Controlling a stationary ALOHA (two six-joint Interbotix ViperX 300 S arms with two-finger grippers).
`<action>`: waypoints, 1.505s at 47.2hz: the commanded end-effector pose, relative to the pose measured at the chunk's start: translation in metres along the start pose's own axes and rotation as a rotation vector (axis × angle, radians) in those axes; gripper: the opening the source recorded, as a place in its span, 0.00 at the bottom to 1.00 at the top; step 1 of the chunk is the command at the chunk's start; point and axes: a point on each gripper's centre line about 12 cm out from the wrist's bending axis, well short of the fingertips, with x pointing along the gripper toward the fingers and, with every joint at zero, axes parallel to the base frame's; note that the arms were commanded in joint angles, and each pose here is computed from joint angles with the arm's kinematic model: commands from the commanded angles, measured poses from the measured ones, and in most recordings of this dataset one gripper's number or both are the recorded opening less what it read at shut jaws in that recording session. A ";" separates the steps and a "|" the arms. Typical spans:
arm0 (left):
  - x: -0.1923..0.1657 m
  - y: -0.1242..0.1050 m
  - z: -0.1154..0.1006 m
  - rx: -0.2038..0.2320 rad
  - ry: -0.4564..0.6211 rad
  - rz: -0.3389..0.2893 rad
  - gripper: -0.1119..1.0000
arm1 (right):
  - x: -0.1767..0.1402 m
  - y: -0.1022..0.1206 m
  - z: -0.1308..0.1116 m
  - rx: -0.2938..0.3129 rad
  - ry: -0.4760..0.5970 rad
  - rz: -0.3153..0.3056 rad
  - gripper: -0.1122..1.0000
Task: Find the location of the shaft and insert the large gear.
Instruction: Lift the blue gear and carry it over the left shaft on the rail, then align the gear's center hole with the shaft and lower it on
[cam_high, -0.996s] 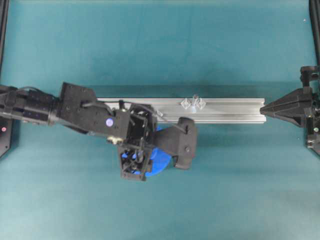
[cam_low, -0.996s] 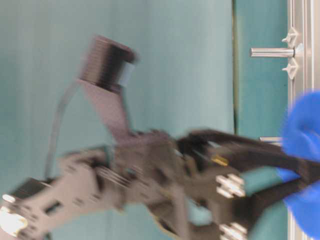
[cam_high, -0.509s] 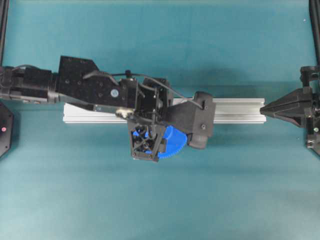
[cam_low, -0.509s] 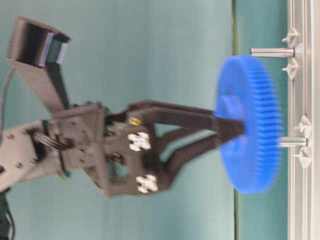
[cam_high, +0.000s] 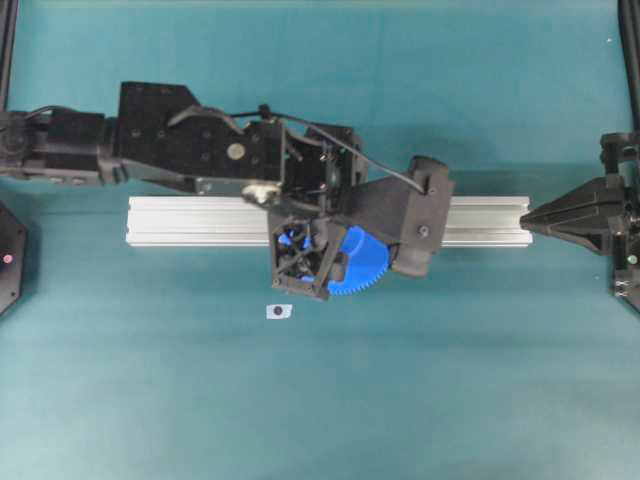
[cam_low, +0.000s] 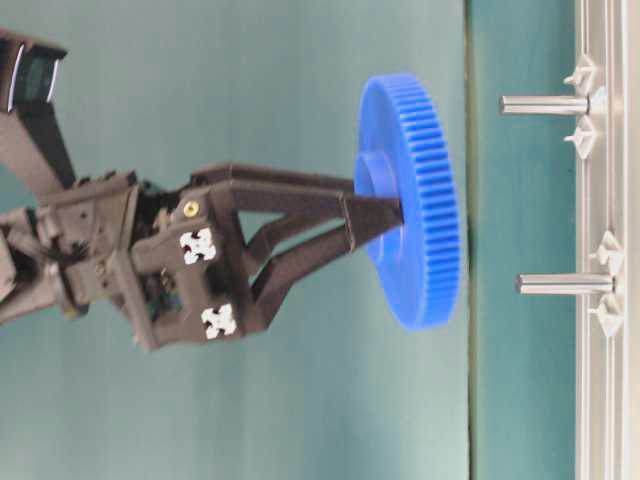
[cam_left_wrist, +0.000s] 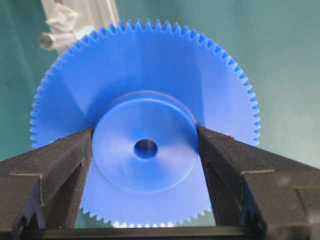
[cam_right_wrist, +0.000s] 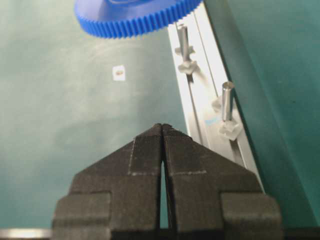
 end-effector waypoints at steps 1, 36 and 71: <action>-0.020 0.010 0.011 0.009 -0.055 0.024 0.74 | 0.000 0.000 0.004 0.008 -0.009 0.000 0.08; 0.011 0.049 0.033 0.066 -0.028 0.045 0.74 | 0.001 0.000 0.002 0.008 -0.006 0.000 0.08; 0.056 0.067 0.035 0.051 0.030 0.035 0.74 | -0.008 -0.003 0.005 0.014 -0.026 -0.014 0.08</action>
